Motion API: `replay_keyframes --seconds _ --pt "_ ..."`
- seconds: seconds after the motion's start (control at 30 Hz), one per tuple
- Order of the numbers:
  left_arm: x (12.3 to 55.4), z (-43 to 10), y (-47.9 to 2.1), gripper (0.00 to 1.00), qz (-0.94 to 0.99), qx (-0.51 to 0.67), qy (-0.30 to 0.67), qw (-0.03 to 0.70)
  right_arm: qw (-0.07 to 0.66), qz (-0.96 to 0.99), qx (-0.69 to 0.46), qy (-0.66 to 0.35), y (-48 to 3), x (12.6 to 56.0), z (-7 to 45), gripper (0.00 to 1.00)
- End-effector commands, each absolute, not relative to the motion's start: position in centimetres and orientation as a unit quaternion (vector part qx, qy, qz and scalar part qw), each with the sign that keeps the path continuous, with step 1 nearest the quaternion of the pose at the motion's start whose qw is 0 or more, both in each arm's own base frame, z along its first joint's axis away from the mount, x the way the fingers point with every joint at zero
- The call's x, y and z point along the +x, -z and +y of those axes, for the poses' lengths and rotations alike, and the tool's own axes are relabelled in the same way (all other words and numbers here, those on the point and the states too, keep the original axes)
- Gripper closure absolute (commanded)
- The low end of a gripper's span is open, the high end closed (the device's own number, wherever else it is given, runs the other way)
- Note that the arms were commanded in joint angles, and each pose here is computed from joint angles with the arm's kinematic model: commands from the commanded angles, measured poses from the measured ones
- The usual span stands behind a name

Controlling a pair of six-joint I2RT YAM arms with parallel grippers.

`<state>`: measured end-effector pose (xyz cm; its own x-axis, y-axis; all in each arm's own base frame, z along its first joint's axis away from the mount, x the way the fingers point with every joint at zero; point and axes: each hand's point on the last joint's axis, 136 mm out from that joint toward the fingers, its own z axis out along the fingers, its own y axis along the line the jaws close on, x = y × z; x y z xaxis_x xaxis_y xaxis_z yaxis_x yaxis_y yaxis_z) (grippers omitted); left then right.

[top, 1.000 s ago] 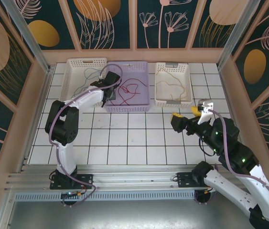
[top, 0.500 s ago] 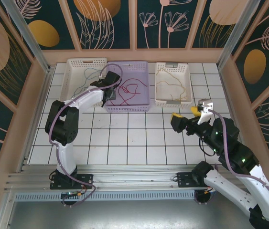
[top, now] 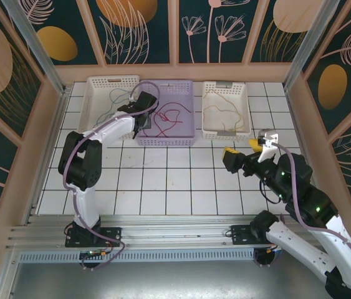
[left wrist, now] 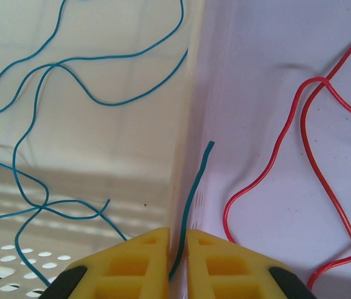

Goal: Untangle the cables
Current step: Move the cable to the container.

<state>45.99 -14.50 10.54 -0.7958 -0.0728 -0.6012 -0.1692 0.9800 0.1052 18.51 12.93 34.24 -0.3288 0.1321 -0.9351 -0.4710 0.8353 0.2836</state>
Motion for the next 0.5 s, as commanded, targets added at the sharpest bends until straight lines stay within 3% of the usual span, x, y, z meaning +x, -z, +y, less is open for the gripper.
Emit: replay_keyframes --seconds 0.0,0.37,0.47 --pt "46.40 -14.35 -14.19 0.84 0.931 -0.072 -0.075 0.349 0.581 0.755 -0.112 -0.284 -35.91 18.24 13.23 0.01" --pt "46.21 -14.16 -13.97 0.85 0.932 -0.068 -0.081 0.346 0.578 0.755 -0.112 -0.288 -35.78 18.24 13.41 0.01" --pt "46.10 -14.57 -13.65 0.77 0.935 -0.065 -0.068 0.343 0.577 0.757 -0.113 -0.286 -35.66 18.25 13.40 0.01"
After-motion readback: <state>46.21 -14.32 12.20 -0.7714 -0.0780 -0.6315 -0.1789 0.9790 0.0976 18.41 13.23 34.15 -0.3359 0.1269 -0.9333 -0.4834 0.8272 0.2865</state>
